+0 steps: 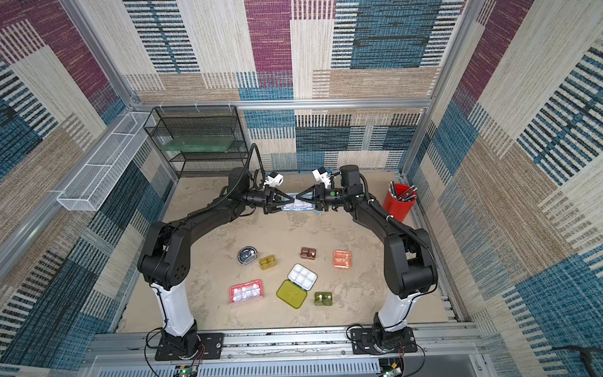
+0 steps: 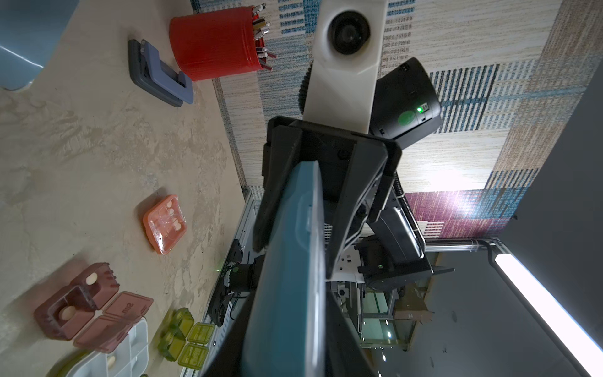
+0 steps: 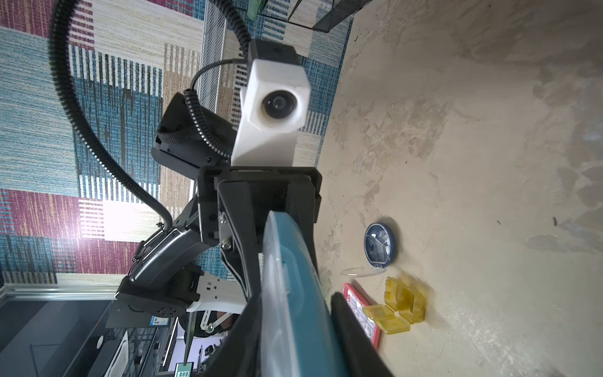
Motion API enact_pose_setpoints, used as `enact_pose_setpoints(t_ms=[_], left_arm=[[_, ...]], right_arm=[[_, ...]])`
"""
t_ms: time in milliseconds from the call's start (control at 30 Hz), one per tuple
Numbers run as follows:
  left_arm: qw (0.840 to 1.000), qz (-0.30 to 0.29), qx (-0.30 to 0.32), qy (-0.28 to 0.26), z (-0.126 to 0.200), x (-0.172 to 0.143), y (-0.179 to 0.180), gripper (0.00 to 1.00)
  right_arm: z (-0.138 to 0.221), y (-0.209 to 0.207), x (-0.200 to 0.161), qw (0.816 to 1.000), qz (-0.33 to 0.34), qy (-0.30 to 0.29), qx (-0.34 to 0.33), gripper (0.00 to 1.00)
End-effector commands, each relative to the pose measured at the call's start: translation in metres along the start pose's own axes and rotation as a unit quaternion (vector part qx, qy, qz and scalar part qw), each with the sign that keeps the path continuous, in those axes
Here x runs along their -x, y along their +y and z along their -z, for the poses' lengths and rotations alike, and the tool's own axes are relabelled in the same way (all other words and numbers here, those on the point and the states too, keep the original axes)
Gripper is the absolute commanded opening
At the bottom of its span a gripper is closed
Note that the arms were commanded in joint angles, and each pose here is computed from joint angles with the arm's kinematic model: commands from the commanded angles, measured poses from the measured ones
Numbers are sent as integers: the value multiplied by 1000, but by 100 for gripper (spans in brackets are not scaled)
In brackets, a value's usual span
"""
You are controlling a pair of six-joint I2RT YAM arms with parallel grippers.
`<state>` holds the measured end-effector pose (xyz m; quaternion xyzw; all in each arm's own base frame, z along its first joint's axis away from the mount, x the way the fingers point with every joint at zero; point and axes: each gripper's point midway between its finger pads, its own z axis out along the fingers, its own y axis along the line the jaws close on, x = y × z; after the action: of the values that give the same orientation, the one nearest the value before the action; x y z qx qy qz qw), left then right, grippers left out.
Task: Close pillboxes
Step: Close the lid on the pillbox.
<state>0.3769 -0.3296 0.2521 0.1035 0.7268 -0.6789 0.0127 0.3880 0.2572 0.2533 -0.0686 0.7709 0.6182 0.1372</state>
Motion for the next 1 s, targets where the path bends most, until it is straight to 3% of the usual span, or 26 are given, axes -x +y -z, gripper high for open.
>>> enact_pose_setpoints(t_ms=[0, 200, 967], left_arm=[[1000, -1, 1, -10, -4, 6, 0, 20], [1000, -3, 0, -11, -3, 9, 0, 9], [1000, 6, -4, -29, 9, 22, 5, 7]], right_arm=[[0, 1, 3, 1000, 11, -7, -7, 42], [12, 3, 0, 1000, 9, -12, -7, 45], [23, 10, -10, 1000, 16, -22, 1, 34]])
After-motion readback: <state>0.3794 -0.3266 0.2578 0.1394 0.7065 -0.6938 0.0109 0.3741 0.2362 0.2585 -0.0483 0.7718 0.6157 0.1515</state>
